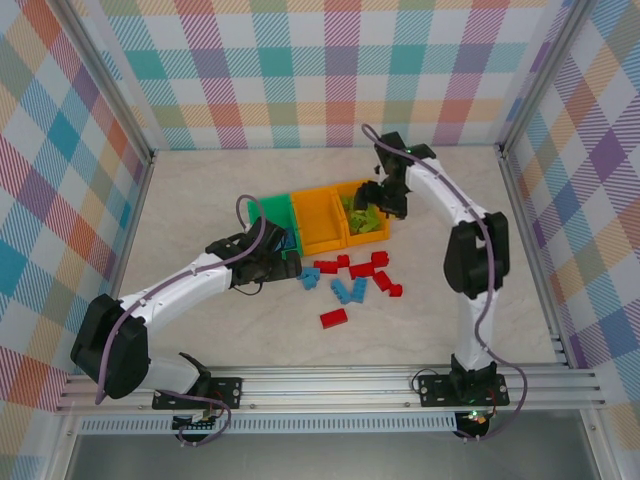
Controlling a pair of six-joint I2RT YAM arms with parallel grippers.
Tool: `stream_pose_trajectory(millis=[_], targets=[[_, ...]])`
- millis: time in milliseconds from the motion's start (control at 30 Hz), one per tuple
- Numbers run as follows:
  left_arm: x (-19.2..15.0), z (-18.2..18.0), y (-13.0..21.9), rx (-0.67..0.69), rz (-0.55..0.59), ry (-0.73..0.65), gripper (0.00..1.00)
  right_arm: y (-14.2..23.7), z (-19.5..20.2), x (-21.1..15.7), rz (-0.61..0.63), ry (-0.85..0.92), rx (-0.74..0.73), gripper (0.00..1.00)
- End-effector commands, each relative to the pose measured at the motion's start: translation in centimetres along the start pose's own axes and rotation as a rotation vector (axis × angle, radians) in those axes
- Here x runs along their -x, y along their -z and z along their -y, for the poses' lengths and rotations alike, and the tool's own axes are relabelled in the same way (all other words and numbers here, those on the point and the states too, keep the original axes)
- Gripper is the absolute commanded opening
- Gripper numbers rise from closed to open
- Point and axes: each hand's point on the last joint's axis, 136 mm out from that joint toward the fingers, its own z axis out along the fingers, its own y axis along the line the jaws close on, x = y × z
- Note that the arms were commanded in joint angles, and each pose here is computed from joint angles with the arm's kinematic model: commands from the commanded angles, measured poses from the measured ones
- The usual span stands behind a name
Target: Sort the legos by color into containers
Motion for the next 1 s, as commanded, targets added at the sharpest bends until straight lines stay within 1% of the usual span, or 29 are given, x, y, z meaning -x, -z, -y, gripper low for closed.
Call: stream_pose_trajectory(millis=[0, 167, 233, 333, 467, 667, 833, 900, 967], targets=[[-0.1, -0.2, 0.3, -0.001, 0.013, 0.002, 1.00, 2.0, 1.5, -2.8, 0.034, 0.000, -0.021, 0.78], [-0.1, 0.2, -0.1, -0.013, 0.004, -0.012, 1.00, 0.8, 6.4, -10.0, -0.059, -0.027, -0.140, 0.76], [-0.1, 0.4, -0.2, -0.021, -0.002, -0.019, 1.00, 0.4, 7.4, -12.6, -0.096, -0.056, -0.151, 0.76], [-0.1, 0.7, -0.4, -0.029, -0.010, -0.027, 1.00, -0.4, 8.0, -14.9, -0.120, -0.074, -0.157, 0.75], [-0.2, 0.9, -0.5, -0.035, -0.019, -0.038, 1.00, -1.9, 8.4, -16.3, -0.162, -0.080, -0.174, 0.73], [-0.3, 0.8, -0.2, -0.035, -0.017, -0.042, 1.00, -3.7, 7.8, -17.1, -0.206, -0.056, -0.191, 0.72], [-0.4, 0.2, -0.1, -0.021, -0.013, -0.039, 1.00, -4.8, 8.2, -17.6, -0.231, -0.050, -0.216, 0.70], [-0.5, 0.2, -0.1, -0.019, -0.013, -0.038, 1.00, -5.1, 8.5, -17.6, -0.238, -0.049, -0.232, 0.68], [-0.4, 0.2, -0.1, -0.019, -0.012, -0.038, 1.00, -5.2, 8.6, -17.4, -0.239, -0.045, -0.243, 0.63]])
